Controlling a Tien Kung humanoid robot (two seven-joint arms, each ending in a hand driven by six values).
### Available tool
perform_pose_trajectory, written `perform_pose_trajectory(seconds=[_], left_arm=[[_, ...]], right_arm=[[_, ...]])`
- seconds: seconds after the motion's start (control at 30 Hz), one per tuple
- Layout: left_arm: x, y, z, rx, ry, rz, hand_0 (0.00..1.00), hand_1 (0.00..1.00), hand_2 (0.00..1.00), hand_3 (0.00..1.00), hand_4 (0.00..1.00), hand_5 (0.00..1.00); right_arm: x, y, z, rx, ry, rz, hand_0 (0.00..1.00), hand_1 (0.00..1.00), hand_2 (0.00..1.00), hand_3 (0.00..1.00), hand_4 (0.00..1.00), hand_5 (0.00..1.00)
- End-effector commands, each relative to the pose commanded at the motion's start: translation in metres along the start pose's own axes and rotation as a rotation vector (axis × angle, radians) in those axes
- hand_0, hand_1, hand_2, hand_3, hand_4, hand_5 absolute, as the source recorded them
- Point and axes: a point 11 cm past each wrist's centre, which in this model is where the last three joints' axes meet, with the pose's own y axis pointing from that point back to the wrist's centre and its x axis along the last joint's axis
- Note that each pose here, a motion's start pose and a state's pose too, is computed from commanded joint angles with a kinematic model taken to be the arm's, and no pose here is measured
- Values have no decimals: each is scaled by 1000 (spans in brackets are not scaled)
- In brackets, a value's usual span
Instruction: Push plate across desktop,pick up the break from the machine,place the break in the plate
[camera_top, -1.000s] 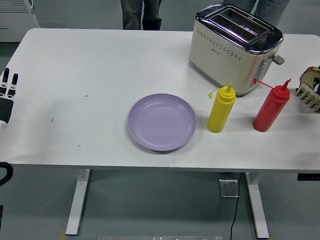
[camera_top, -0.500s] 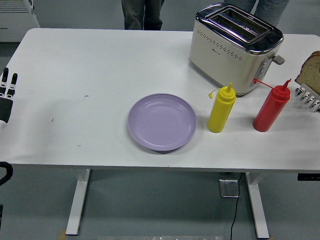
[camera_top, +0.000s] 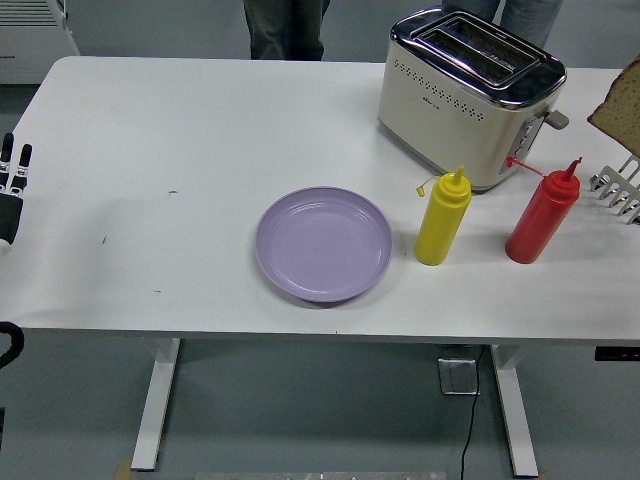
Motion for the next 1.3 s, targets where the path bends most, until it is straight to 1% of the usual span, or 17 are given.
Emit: perform_pose_trajectory(seconds=[0.13, 0.27, 0.37, 0.4, 0.53, 0.57, 0.67, 0.77, 0.83, 0.97, 1.07, 1.13, 1.27, 1.3], left_arm=[[-1, -1, 1, -3, -1, -3, 830, 825, 861, 829, 663, 998], [-2, -2, 3, -6, -1, -6, 830, 825, 861, 829, 663, 998], [-2, -2, 3, -8, -1, -6, 830, 825, 861, 830, 664, 998], [-2, -2, 4, -9, -1, -6, 830, 825, 861, 830, 664, 998], [-2, -2, 4, -10, -2, -6, 830, 826, 861, 830, 665, 998], [-2, -2, 4, -10, -2, -6, 830, 826, 861, 830, 665, 998], [-2, -2, 4, -10, -2, -5, 830, 826, 861, 830, 665, 998], [-2, -2, 5, -11, -2, -4, 831, 825, 861, 830, 663, 998], [-2, -2, 5, -12, -2, -4, 831, 825, 861, 830, 663, 998], [-1, -2, 7, -14, -4, -3, 830, 826, 861, 830, 663, 998], [-1, -2, 8, -15, -5, -3, 830, 826, 861, 830, 663, 998], [0, -1, 9, -17, -6, -1, 831, 825, 861, 830, 664, 998], [1, -1, 9, -16, -7, 1, 831, 825, 861, 830, 664, 998], [1, -1, 9, -15, -7, 1, 831, 825, 861, 830, 664, 998]], right_arm=[[30, -4, -13, 31, -17, 53, 294, 346, 400, 469, 313, 21], [51, -7, -23, 52, -35, 93, 294, 346, 400, 469, 313, 21], [64, -9, -31, 68, -63, 114, 293, 342, 396, 466, 318, 20], [70, -11, -37, 81, -86, 120, 293, 342, 396, 466, 318, 20], [86, -15, -54, 115, -122, 130, 285, 338, 394, 464, 321, 20], [87, -15, -55, 118, -124, 132, 285, 338, 394, 464, 321, 20], [99, -20, -72, 153, -152, 129, 285, 338, 394, 464, 321, 20], [106, -26, -87, 178, -173, 115, 284, 338, 394, 464, 321, 20], [108, -27, -91, 184, -176, 116, 284, 338, 394, 464, 321, 20], [107, -38, -117, 215, -187, 73, 281, 336, 392, 463, 324, 18], [107, -40, -128, 230, -187, 62, 281, 336, 392, 463, 324, 18], [104, -45, -144, 253, -198, 38, 280, 335, 392, 463, 324, 17], [100, -51, -164, 273, -204, 15, 280, 335, 392, 463, 324, 17], [100, -52, -165, 275, -205, 13, 280, 335, 392, 463, 324, 17]])
